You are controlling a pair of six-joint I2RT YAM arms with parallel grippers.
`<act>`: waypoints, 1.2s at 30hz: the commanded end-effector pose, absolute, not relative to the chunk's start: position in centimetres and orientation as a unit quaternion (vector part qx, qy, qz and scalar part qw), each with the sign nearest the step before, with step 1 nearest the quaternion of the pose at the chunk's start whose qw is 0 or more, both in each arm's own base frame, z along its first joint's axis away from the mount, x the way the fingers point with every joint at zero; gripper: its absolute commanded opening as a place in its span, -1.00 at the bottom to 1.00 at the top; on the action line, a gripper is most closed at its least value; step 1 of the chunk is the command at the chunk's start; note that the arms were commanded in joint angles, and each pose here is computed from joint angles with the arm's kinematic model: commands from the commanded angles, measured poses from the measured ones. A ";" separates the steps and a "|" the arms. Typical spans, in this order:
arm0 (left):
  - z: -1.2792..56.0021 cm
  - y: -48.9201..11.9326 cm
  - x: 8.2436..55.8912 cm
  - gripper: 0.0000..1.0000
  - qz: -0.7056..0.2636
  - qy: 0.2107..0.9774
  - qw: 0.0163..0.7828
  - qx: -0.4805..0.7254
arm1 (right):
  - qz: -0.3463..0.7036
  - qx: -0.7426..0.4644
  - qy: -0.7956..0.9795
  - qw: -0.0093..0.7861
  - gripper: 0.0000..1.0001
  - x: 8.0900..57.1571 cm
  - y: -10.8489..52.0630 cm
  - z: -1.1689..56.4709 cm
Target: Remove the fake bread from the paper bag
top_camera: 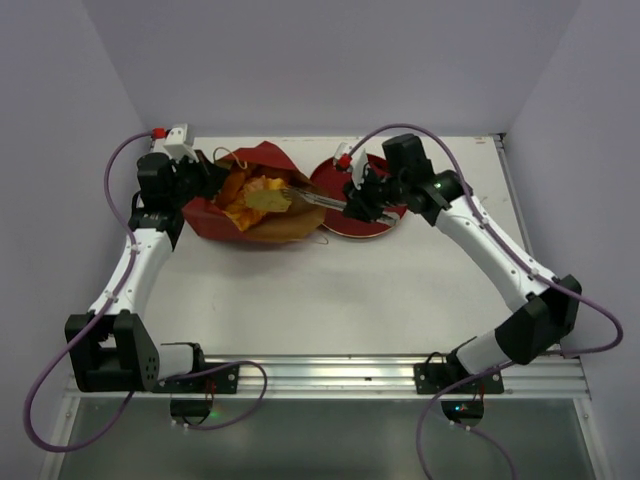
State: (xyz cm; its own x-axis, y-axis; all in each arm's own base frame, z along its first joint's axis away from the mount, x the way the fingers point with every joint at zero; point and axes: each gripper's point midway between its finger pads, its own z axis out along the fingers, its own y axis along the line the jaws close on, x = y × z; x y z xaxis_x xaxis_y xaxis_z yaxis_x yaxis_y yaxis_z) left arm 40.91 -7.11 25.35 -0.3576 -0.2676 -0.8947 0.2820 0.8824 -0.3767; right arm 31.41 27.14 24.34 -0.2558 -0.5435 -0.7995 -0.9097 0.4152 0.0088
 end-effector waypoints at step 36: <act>24.7 -6.3 39.5 -1.00 -0.215 0.782 0.584 -0.002 | 0.217 -0.157 0.915 0.303 -0.92 44.9 5.9 16.5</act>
State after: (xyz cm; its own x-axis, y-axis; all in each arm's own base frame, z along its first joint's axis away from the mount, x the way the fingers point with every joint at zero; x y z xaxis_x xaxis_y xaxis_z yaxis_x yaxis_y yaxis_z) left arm 39.76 -6.71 24.96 -0.3306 -0.2682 -0.9049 0.2597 0.8959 -0.3604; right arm 43.65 6.07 15.67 -0.7640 -0.1742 -0.6213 -0.4387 0.8463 0.3023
